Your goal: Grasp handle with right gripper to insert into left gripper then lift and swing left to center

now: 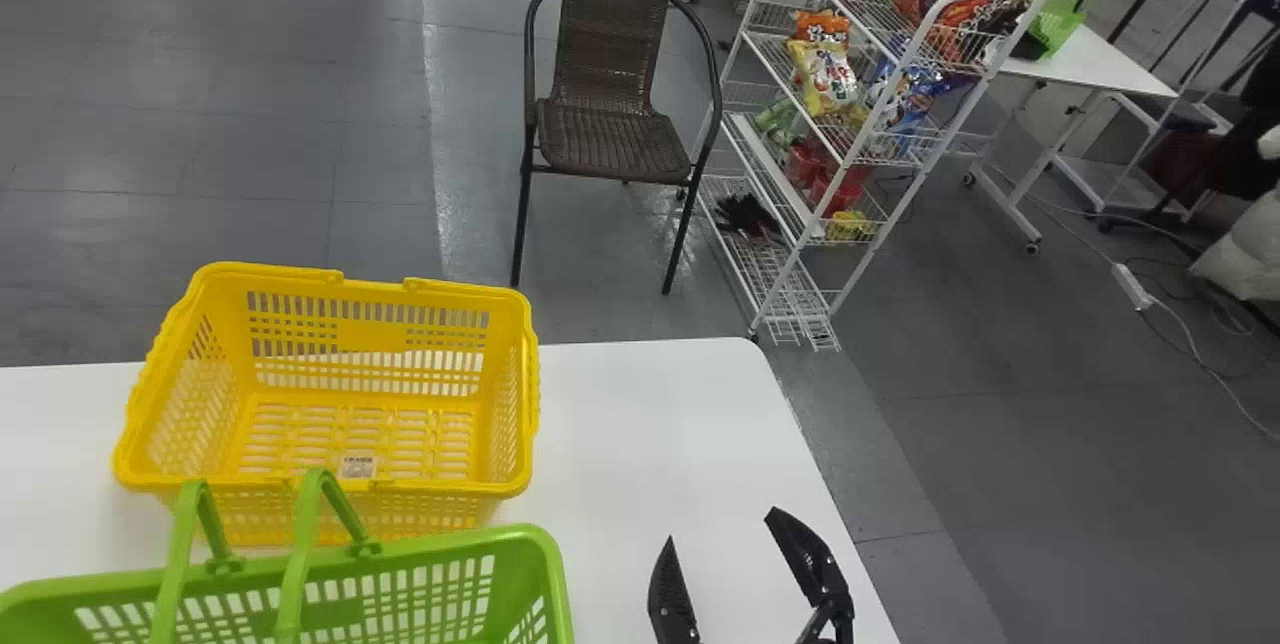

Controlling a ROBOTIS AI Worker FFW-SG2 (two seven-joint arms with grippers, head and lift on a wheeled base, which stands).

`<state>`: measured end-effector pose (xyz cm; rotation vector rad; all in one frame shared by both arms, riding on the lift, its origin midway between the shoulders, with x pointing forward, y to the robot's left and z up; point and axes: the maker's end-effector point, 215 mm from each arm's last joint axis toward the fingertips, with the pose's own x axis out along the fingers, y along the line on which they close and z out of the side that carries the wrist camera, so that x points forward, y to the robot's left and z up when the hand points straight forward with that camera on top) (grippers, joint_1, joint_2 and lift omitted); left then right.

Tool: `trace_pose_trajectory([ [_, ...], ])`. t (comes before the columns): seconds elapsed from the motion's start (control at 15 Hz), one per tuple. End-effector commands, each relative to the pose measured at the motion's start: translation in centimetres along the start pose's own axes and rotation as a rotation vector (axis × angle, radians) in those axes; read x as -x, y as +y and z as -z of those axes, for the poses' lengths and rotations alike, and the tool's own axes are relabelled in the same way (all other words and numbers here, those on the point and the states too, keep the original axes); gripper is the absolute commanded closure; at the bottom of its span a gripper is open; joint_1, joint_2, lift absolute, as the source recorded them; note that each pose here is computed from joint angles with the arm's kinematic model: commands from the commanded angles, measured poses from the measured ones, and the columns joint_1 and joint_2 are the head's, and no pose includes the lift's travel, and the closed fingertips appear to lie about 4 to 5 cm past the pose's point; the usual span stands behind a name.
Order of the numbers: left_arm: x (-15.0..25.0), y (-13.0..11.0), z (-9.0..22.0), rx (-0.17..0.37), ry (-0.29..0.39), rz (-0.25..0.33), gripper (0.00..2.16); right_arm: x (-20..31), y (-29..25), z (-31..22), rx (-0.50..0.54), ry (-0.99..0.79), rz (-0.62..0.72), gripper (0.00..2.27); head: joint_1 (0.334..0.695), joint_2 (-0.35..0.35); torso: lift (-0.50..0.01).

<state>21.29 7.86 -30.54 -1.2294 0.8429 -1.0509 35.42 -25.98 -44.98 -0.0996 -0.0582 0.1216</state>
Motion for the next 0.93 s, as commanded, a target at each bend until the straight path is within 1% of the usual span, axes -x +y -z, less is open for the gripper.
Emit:
trace_pose_trajectory([
  [0.0, -0.50, 0.11, 0.31, 0.013, 0.013, 0.011, 2.14, 0.03, -0.03, 0.04, -0.001, 0.001, 0.001, 0.04, 0.695, -0.350, 0.000],
  [0.33, -0.54, 0.02, 0.34, 0.016, 0.014, 0.020, 2.14, 0.06, -0.15, 0.11, -0.002, 0.002, 0.003, 0.04, 0.695, -0.350, 0.000],
  [0.87, -0.55, 0.11, 0.43, 0.016, 0.017, 0.015, 2.14, 0.16, -0.09, 0.14, -0.003, 0.001, 0.005, 0.04, 0.695, -0.350, 0.000],
])
